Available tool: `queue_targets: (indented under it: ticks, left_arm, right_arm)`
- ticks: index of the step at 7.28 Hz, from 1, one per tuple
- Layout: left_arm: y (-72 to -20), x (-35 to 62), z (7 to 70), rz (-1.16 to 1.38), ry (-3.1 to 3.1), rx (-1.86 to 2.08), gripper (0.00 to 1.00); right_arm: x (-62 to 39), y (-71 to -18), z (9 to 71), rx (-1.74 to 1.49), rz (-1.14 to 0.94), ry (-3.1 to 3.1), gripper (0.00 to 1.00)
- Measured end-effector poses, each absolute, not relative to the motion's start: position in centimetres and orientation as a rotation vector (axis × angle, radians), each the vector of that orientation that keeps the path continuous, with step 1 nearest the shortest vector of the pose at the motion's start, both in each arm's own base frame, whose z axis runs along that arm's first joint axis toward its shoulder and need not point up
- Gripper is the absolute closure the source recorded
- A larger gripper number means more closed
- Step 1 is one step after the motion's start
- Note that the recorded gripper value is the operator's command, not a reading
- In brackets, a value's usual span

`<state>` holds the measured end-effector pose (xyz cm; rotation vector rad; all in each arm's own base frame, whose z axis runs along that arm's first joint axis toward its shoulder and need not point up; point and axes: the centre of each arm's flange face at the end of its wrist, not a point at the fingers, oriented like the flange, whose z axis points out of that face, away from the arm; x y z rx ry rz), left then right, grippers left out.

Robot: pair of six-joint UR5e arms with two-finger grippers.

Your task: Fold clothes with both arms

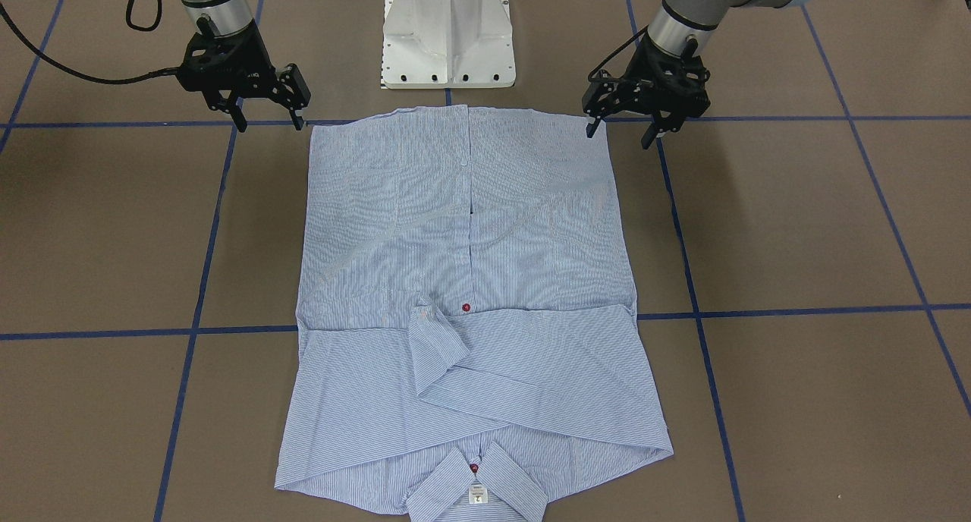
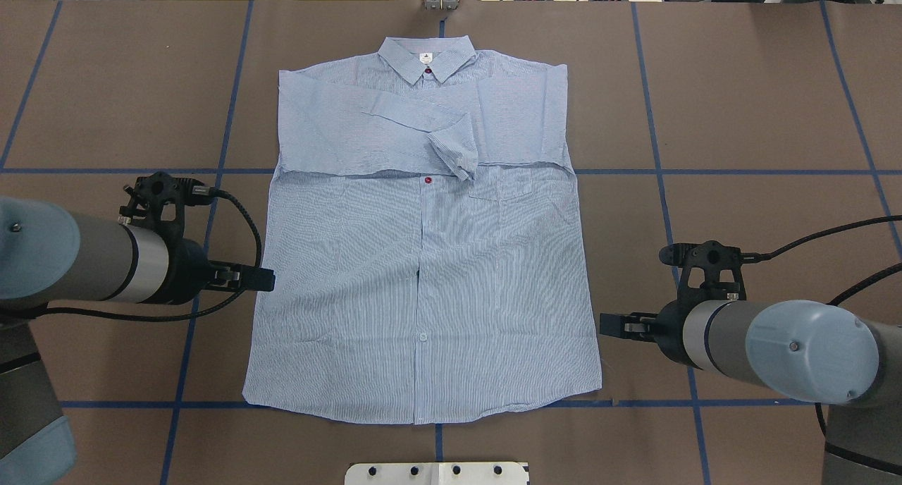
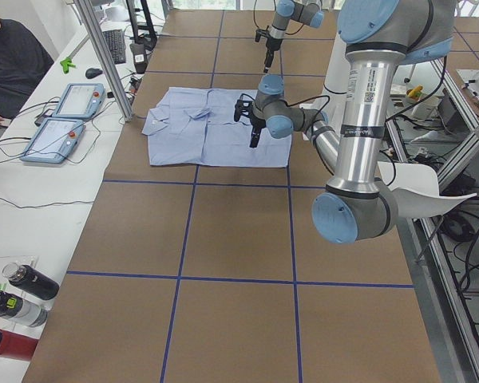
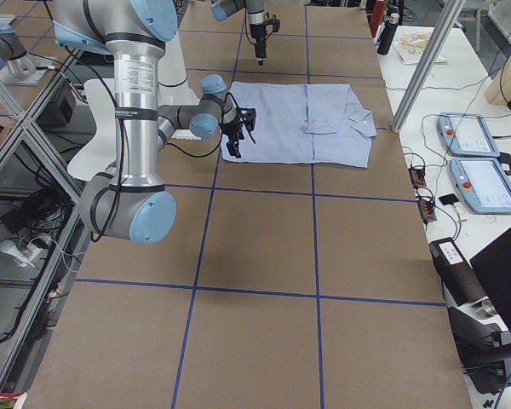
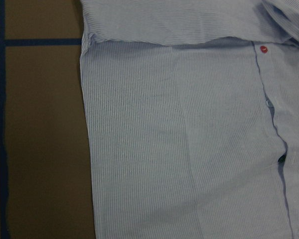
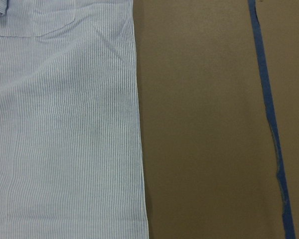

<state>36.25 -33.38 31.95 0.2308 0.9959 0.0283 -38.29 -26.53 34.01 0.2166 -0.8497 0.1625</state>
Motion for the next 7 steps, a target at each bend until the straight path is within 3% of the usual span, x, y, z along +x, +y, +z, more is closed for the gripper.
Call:
queue_targets:
  ticks: [7]
  left_arm:
    - [-25.3,38.2,36.1,-0.064,1.009,0.131,0.0]
  right_arm:
    - [-39.0,-25.9,33.9,0.225,0.158,-0.851,0.0]
